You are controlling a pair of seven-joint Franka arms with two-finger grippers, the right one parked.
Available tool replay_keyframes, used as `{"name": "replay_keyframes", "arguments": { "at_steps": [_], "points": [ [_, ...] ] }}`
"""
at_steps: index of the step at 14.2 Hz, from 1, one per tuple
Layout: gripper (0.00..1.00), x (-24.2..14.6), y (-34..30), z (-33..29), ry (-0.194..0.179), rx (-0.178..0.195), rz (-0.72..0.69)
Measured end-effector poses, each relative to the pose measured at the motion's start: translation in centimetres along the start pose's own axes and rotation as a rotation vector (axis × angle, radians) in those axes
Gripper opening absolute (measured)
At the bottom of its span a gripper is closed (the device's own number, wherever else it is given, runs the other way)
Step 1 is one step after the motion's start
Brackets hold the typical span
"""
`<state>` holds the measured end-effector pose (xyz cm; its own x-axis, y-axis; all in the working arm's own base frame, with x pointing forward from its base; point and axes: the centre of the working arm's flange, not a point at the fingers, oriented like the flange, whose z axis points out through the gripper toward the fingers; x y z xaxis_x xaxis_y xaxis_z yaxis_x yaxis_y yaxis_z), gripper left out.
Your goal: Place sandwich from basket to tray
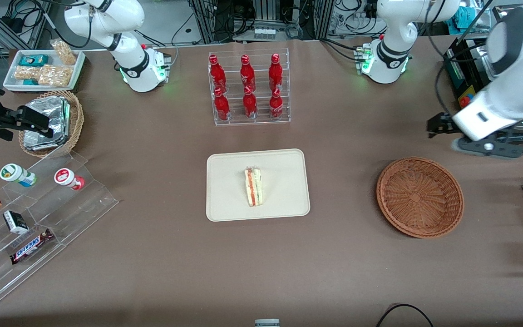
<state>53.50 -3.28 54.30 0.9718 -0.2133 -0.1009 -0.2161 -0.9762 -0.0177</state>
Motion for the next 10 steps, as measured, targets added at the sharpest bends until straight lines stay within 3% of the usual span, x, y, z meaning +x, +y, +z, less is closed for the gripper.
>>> {"name": "replay_keyframes", "arguments": {
  "at_steps": [7, 10],
  "points": [
    [1.00, -0.4, -2.9, -4.7, 0.075, 0.005, -0.050],
    [1.00, -0.3, -3.5, -6.3, 0.115, -0.030, -0.067]
  ]
}}
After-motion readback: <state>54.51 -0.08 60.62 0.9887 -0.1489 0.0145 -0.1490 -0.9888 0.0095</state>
